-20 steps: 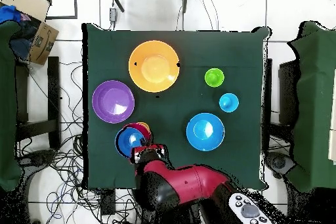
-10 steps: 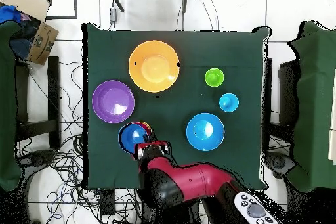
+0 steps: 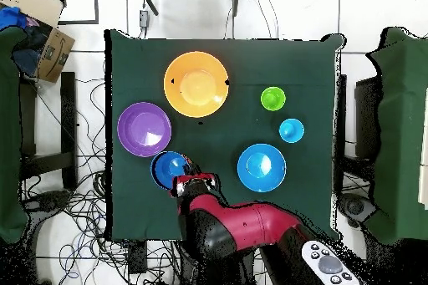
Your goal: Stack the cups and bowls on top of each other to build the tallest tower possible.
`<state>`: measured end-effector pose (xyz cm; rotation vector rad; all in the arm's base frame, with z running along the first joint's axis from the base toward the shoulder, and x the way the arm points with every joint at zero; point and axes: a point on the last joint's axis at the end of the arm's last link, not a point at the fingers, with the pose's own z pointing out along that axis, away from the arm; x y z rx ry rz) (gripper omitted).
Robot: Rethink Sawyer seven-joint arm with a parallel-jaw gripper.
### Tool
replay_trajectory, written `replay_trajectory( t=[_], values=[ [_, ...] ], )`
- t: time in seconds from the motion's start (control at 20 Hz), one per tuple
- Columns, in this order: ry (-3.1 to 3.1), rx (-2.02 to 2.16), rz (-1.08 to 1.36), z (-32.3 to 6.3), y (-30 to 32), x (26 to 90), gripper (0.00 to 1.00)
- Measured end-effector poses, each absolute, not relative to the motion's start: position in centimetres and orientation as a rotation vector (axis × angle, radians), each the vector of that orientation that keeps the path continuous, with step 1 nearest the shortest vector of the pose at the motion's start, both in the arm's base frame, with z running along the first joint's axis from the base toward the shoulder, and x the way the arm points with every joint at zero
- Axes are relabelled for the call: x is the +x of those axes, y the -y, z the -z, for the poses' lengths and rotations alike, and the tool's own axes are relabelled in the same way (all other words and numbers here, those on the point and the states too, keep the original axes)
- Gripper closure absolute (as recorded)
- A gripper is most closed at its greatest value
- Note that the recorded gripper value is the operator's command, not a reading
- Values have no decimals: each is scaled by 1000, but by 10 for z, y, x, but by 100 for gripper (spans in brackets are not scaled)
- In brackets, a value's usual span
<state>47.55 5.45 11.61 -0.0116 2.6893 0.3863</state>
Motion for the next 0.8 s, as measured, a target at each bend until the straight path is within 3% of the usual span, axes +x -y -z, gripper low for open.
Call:
replay_trajectory(
  t=[0.8],
  values=[
    [-2687, -23, -391, -117, -58, 476, 100]
  ],
)
